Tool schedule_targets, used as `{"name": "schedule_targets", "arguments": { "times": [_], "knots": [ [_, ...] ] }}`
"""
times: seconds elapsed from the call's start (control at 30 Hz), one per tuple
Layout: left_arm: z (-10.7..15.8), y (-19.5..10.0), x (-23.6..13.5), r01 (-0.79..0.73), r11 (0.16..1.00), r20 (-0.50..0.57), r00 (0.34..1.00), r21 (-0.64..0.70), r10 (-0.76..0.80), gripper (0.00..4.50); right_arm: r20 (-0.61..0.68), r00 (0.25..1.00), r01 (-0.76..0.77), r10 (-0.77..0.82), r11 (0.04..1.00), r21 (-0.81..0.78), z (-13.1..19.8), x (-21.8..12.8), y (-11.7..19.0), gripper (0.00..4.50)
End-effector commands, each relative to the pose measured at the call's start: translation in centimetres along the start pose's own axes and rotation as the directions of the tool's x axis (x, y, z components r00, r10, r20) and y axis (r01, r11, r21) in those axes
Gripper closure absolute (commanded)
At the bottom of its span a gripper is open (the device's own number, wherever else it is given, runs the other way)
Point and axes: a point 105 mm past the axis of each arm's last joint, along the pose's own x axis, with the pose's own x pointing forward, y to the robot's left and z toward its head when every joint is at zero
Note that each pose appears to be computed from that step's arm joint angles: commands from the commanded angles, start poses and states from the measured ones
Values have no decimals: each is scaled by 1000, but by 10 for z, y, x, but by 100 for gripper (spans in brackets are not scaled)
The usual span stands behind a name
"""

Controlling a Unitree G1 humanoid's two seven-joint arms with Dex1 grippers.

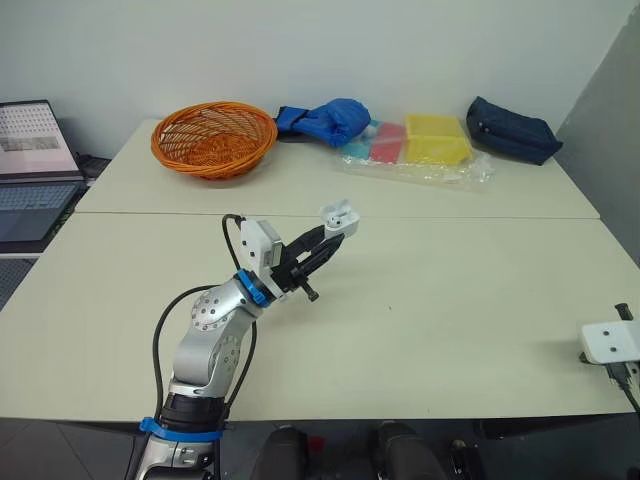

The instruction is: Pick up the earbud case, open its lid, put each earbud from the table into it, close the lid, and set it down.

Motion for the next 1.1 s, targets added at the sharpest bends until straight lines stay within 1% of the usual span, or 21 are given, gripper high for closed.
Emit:
{"name": "schedule_targets", "arguments": {
  "times": [0.03, 0.13, 0.23, 0.33, 0.4, 0.43, 0.53, 0.57, 0.67, 0.77, 0.87, 1.1],
  "knots": [
    [11, -3, 7, 31, 999, 50, 998, 30, -33, 377, 54, 998, 42, -43, 999, 6, 18, -14, -9, 445],
    [10, -4, 9, 36, 999, 52, 998, 24, -37, 377, 98, 995, 26, -32, 997, 68, 27, -24, -6, 445],
    [8, -9, 8, 41, 999, 57, 997, 12, -42, 377, 185, 981, 17, -56, 978, 206, 41, -37, -10, 445],
    [5, -12, 6, 37, 999, 54, 998, 2, -37, 377, 160, 986, 13, -51, 972, 233, 36, -46, -11, 390],
    [4, -12, 5, 35, 999, 53, 998, -3, -35, 377, 3, 1000, 9, -9, 998, 61, 10, -48, -4, 322],
    [4, -12, 4, 35, 999, 54, 998, -4, -35, 377, -50, 999, -7, 7, 1000, -11, 1, -49, -1, 285],
    [4, -11, 5, 32, 999, 54, 998, -3, -32, 377, -113, 993, -41, 28, 992, -115, -14, -51, 3, 178],
    [4, -11, 5, 31, 1000, 55, 998, -2, -31, 377, -128, 991, -49, 31, 989, -142, -18, -51, 3, 134],
    [4, -11, 4, 27, 1000, 55, 998, -2, -27, 377, -198, 976, -140, 92, 960, -244, -33, -51, 12, 34],
    [3, -13, 3, 28, 1000, 54, 998, -5, -27, 377, -223, 969, -175, 102, 926, -335, -36, -46, 12, 34],
    [4, -14, 3, 24, 1000, 55, 998, -6, -24, 377, -206, 975, -164, 84, 898, -409, -31, -38, 4, 34],
    [4, -14, 3, 20, 1000, 51, 999, -6, -20, 377, -155, 980, -182, 123, 865, -468, -18, -20, 0, 34]
  ]
}}
